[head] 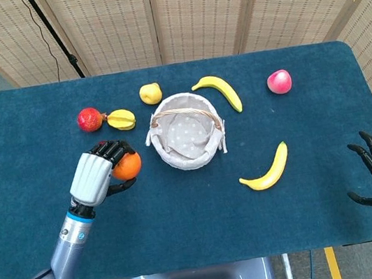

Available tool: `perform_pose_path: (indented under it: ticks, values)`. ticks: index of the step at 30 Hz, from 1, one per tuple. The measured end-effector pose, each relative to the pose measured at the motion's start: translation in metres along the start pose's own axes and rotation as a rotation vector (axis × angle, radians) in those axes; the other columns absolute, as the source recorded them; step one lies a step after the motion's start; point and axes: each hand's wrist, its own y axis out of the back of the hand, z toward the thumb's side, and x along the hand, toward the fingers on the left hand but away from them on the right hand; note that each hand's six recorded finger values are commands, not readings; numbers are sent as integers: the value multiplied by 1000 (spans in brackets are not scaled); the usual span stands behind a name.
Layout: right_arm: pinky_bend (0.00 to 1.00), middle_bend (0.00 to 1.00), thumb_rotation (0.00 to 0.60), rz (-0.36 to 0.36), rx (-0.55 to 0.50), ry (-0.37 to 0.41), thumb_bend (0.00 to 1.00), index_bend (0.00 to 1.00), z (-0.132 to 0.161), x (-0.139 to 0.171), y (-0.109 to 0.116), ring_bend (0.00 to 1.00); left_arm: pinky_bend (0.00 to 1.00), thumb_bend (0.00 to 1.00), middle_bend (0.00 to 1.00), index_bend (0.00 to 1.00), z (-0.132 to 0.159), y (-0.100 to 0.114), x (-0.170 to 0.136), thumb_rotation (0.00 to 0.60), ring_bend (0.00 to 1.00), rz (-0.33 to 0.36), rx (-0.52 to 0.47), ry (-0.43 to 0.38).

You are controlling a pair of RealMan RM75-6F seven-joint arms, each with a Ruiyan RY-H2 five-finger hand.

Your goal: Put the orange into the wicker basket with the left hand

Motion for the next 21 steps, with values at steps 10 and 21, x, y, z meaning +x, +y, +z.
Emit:
perform_pose_path:
  ticks: [10, 21]
  values:
    - [0, 0, 600, -7, -9, -3, 0, 154, -2, 0, 3, 0, 562, 101, 625, 721, -8, -23, 41, 600, 569, -75, 17, 23]
    - [0, 0, 600, -11, -19, -2, 0, 154, -4, 0, 5, 0, 562, 101, 625, 721, 11, -68, 84, 600, 569, -162, -25, -8]
